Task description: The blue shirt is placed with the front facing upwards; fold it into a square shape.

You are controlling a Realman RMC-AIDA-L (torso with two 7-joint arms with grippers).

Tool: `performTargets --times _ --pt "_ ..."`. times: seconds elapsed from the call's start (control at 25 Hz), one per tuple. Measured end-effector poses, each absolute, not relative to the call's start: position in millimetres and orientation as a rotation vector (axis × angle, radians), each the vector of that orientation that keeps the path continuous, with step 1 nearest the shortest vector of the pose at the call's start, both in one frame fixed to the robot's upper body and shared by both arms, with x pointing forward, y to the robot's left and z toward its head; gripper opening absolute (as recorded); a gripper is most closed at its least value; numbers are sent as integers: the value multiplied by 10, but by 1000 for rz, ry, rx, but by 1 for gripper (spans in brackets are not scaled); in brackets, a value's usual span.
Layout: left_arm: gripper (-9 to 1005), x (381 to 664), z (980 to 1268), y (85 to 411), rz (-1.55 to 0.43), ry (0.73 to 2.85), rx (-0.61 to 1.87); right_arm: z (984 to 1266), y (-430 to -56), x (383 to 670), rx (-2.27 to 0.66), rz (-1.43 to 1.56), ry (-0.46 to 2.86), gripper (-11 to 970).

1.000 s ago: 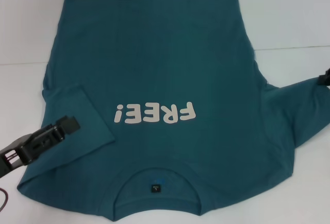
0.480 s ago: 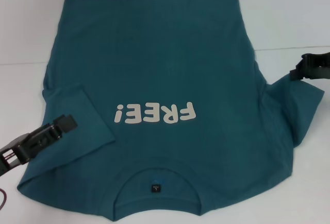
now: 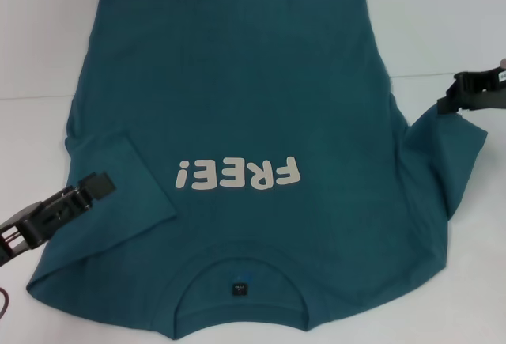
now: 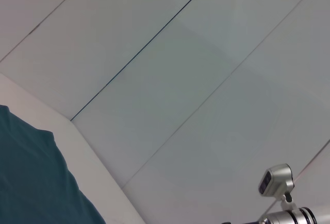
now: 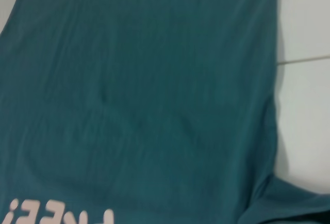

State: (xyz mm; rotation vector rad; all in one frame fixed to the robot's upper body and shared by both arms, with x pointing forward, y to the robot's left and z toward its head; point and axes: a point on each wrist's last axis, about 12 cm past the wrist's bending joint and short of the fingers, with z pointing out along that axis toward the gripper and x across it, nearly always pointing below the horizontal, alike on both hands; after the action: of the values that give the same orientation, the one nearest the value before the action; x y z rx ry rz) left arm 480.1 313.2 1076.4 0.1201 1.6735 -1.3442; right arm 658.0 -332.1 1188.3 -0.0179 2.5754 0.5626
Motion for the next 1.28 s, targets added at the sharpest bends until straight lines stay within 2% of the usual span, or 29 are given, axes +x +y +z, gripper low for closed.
performTargets --times 0.48,0.8,1.28 --pt "720 4796 10755 3119 -1347 1672 114 12011 -3254 6702 -13 521 2522 15" --pt "721 4799 10746 3112 -1343 1676 108 11875 -3018 6660 -120 539 2613 15" --pt "721 4804 10746 3112 -1341 1676 107 11850 -3025 6569 -153 572 2668 16"
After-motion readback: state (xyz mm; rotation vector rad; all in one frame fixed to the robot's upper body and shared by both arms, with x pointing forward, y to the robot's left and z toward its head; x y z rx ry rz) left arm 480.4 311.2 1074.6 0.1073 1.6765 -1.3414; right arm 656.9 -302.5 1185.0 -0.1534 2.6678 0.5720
